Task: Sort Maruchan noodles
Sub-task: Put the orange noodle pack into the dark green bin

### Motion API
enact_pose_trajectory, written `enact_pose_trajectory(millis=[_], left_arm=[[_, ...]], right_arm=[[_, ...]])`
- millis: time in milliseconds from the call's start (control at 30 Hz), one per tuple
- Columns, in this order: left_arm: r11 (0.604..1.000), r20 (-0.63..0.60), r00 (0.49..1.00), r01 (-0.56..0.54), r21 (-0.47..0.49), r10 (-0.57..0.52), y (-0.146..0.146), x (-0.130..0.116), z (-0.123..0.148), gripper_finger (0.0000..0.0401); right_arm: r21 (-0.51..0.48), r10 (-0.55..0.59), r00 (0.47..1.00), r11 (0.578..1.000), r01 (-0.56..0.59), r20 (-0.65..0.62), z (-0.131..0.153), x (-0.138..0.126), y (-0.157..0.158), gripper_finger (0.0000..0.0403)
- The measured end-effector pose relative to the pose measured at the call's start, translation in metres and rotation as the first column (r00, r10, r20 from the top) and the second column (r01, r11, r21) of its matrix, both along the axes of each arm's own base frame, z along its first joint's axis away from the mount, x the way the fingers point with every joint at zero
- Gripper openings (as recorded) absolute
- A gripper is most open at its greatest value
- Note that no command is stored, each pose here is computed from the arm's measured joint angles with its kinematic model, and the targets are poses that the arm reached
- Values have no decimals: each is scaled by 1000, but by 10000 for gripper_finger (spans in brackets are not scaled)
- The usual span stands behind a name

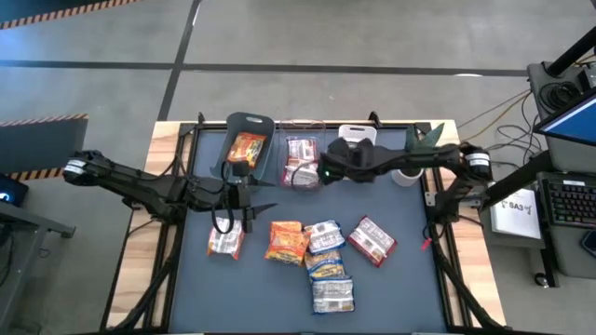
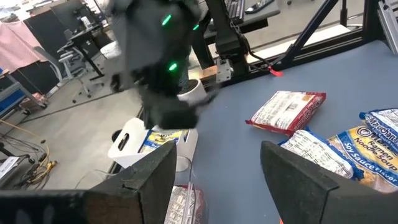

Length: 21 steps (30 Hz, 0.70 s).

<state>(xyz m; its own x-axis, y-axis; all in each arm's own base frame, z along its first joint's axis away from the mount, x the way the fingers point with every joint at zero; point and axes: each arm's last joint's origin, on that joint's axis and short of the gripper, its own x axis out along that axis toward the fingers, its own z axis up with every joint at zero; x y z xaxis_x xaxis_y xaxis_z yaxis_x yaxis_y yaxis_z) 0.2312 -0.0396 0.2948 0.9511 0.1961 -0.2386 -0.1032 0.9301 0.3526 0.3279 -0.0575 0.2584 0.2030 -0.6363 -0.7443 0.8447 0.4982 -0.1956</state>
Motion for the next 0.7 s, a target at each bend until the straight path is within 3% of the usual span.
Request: enact_pose_trajectory(millis=[333, 567, 700], left_arm=[[997, -22, 1000, -8, -72, 6, 0, 0, -6, 215], [991, -69, 998, -6, -131, -4, -4, 11, -19, 215], [974, -111, 993, 17, -224, -43, -8, 19, -31, 215]], right_arm=[[-39, 330, 944, 943, -330, 4, 18, -16, 81, 9], [-94, 529, 845, 847, -523, 71, 13, -37, 122, 9], [-142, 591, 794, 806, -574, 144, 9, -52, 130, 9]])
